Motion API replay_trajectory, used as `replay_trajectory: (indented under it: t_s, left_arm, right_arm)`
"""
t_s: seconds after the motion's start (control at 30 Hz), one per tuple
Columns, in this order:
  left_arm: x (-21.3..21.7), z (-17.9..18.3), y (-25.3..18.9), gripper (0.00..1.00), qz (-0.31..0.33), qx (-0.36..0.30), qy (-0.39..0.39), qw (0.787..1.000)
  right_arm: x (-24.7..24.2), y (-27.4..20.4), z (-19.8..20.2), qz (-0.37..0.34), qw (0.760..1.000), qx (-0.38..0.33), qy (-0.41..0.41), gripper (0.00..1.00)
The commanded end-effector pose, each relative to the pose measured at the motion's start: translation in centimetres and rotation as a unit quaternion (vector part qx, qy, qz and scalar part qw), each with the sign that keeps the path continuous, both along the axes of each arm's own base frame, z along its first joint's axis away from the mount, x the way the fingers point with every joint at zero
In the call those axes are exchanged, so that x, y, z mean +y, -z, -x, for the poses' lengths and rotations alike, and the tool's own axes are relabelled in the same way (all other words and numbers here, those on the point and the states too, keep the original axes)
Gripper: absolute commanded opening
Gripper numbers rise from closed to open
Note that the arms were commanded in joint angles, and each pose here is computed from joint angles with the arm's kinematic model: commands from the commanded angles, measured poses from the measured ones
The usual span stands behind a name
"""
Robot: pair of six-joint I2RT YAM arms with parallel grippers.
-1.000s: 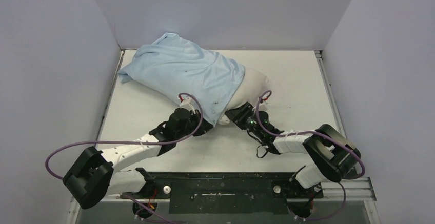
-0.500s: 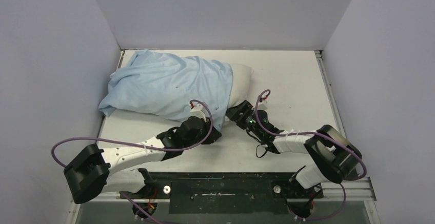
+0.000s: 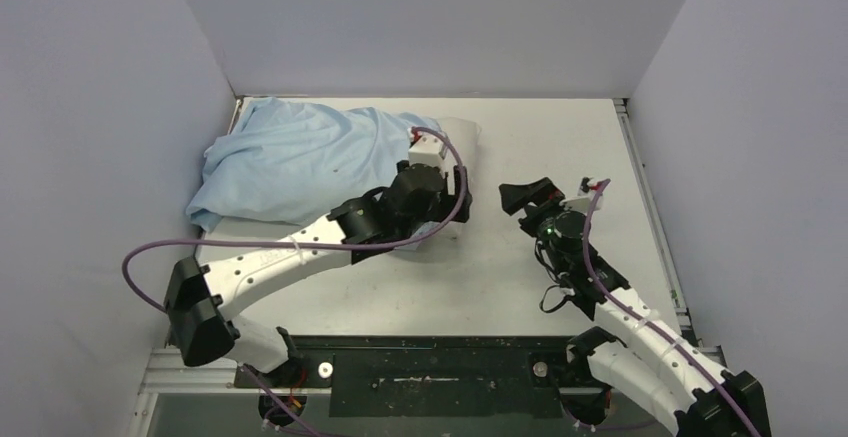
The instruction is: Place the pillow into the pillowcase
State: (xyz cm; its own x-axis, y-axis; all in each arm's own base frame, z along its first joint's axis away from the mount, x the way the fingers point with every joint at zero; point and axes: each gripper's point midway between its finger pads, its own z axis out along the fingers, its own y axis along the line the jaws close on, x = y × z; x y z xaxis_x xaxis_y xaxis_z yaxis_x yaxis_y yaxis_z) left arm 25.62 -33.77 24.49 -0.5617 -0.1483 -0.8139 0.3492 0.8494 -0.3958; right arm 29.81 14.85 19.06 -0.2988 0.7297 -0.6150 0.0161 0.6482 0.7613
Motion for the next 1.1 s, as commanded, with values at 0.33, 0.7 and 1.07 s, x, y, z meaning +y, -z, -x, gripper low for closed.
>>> replay_trajectory:
  t_s: [0.33, 0.7, 1.07]
  left_arm:
    - [0.1, -12.7, 4.8, 0.90, -0.346, -0.072, -0.138, 0.925]
    - [0.8, -14.9, 2.6, 0.00, -0.330, -0.084, -0.125, 0.932]
    - [0.1, -12.0, -16.2, 0.00, -0.130, -0.169, -0.083, 0.973]
  right_arm:
    - [-3.2, 1.3, 2.3, 0.015, 0.999, 0.035, 0.003, 1.00]
    - [-1.8, 0.6, 3.1, -0.026, 0.999, 0.007, -0.036, 0.99]
    - [3.4, -1.0, 1.1, -0.138, 0.981, -0.016, -0.132, 0.77]
